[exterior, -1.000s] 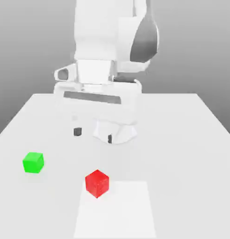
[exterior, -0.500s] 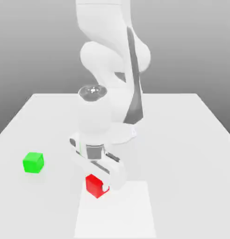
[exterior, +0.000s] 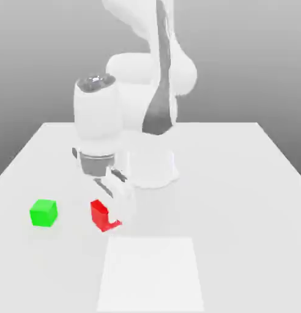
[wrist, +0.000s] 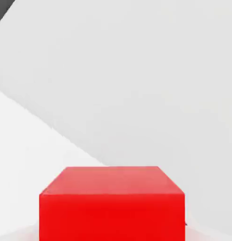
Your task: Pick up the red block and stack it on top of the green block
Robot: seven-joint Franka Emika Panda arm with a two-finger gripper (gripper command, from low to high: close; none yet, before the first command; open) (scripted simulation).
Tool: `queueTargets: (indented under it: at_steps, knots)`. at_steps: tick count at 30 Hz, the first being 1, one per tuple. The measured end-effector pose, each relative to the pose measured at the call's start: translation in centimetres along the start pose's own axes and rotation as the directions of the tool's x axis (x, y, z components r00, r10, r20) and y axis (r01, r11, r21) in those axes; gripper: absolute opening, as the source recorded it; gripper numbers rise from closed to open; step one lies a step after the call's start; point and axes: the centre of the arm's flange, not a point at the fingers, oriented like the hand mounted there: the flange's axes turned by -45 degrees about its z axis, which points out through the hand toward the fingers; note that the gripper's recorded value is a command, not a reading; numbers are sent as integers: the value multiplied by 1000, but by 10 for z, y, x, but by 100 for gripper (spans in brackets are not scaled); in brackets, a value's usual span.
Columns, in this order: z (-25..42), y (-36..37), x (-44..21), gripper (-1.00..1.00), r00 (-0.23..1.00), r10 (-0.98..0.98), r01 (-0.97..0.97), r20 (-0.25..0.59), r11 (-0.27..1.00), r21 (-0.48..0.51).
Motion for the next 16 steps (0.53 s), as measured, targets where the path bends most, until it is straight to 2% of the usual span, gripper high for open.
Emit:
queueTargets:
  at_steps: [3, 6, 13, 14, 16]
  knots:
    - [-9, 50, 41, -100, 966, 259, -259, 1, 966, 0]
    - [-15, 107, 73, -100, 866, 500, -500, 4, 866, 0]
    - [40, 128, 83, -100, 816, 578, -578, 6, 816, 0]
    - [45, 129, 82, 100, 815, 579, -579, 5, 815, -1]
    - [45, 129, 82, 100, 815, 579, -579, 5, 815, -1]
